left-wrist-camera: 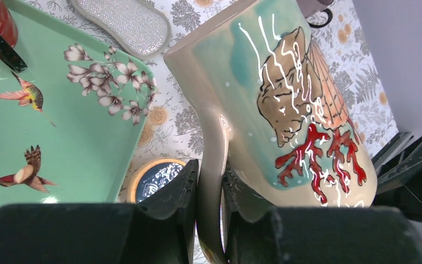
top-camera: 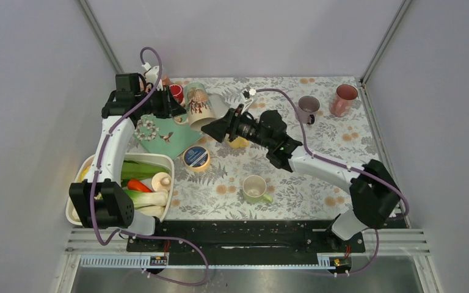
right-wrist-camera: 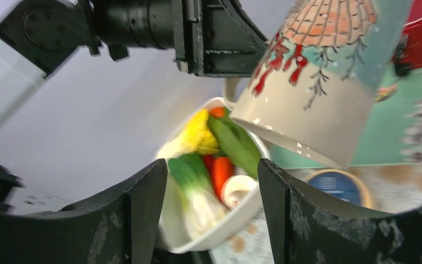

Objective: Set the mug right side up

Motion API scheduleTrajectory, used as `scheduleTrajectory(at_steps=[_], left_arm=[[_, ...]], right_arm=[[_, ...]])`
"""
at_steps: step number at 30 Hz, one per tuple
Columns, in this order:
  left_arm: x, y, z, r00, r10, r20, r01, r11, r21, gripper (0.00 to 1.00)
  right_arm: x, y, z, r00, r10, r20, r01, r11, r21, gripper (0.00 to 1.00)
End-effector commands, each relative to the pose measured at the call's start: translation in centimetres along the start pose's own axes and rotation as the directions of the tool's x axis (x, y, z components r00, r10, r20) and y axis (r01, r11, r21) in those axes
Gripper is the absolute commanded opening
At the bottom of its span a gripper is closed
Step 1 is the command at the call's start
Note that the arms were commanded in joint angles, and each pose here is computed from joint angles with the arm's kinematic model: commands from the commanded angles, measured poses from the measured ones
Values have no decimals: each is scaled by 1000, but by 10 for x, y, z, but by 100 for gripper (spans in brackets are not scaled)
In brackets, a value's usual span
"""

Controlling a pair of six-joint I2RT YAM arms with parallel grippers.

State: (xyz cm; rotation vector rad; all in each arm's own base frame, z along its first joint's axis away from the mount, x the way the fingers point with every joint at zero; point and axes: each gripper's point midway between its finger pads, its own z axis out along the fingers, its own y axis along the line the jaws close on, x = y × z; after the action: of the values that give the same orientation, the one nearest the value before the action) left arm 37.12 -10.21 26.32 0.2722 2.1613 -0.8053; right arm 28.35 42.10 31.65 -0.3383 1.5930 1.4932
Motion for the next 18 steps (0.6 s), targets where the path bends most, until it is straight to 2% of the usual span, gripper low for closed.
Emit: scheduleTrajectory(at_steps=[1, 3, 6, 8, 10, 12, 13, 18], left_arm=[[-42, -25, -4, 991, 7, 134, -19, 996, 90, 0], [-39, -26, -3, 992, -12, 126, 0, 995, 97, 0], [-33, -34, -3, 993, -57, 107, 42, 989, 139, 0], [-30, -42, -5, 992, -87, 91, 70, 982, 178, 0], [-27, -49, -6, 991, -108, 78, 90, 974, 206, 0], [-27, -55, -10, 991, -104, 85, 84, 973, 216, 0], [-26, -57, -11, 991, -100, 88, 79, 973, 216, 0], [-21, -65, -15, 991, -103, 85, 81, 970, 229, 0]], right_arm=[[-33, 12, -27, 942, -329, 62, 320, 940, 114, 70], [-35, 5, -37, 851, -525, -12, 520, 838, 164, 71], [-47, -25, -55, 608, -776, -168, 783, 551, 288, 72], [-50, -47, -64, 449, -845, -291, 880, 361, 307, 74], [-48, -56, -68, 332, -876, -349, 930, 241, 279, 75], [-49, -55, -68, 265, -900, -347, 946, 173, 274, 77], [-51, -51, -67, 253, -910, -329, 945, 161, 284, 78], [-64, -37, -55, 287, -920, -265, 927, 197, 319, 80]])
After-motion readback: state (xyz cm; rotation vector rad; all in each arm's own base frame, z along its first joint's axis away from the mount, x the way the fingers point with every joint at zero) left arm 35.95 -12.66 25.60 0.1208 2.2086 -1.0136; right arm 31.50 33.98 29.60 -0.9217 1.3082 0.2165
